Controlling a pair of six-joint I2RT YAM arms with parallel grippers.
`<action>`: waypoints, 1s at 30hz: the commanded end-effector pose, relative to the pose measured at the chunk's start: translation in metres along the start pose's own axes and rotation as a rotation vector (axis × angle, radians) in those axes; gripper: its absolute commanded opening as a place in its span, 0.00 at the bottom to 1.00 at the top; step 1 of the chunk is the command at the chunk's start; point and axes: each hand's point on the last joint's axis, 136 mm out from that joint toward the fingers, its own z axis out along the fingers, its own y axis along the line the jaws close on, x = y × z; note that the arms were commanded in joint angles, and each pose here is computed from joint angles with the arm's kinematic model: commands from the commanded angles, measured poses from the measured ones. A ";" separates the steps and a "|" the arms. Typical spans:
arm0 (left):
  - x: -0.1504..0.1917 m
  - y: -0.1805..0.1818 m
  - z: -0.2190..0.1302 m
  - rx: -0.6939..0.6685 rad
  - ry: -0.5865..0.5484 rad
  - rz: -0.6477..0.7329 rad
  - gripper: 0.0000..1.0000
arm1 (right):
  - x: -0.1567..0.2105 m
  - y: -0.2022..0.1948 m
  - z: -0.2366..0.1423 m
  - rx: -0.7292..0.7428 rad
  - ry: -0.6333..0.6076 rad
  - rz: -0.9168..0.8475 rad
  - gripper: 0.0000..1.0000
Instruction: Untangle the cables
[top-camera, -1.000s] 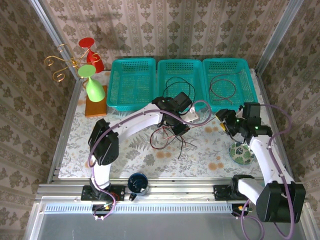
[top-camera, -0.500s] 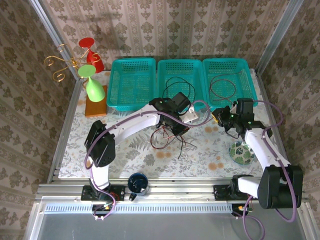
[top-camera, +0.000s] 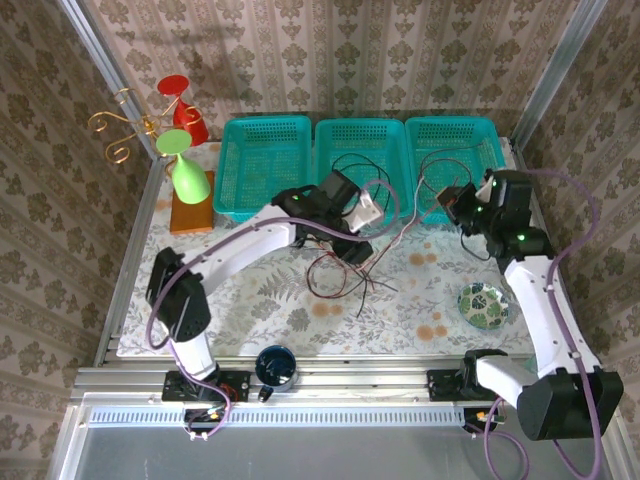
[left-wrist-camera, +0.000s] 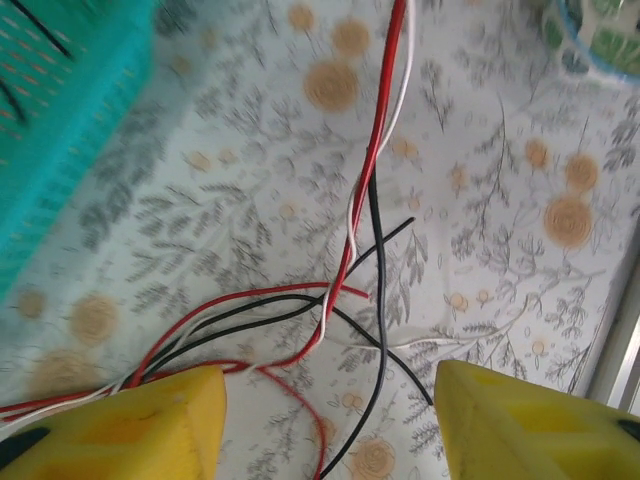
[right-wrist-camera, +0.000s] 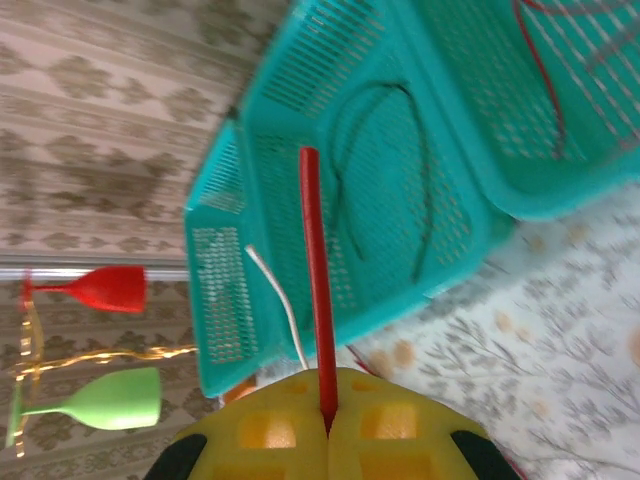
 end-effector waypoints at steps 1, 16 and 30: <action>-0.020 0.003 -0.032 0.005 -0.126 -0.022 0.59 | -0.016 0.031 -0.021 -0.028 -0.050 -0.067 0.00; -0.014 0.026 -0.078 -0.023 -0.280 -0.127 0.61 | -0.057 0.192 -0.072 -0.379 -0.146 -0.187 0.00; -0.030 0.045 -0.131 -0.161 -0.498 -0.194 0.66 | -0.047 0.245 -0.071 -0.471 -0.120 -0.261 0.00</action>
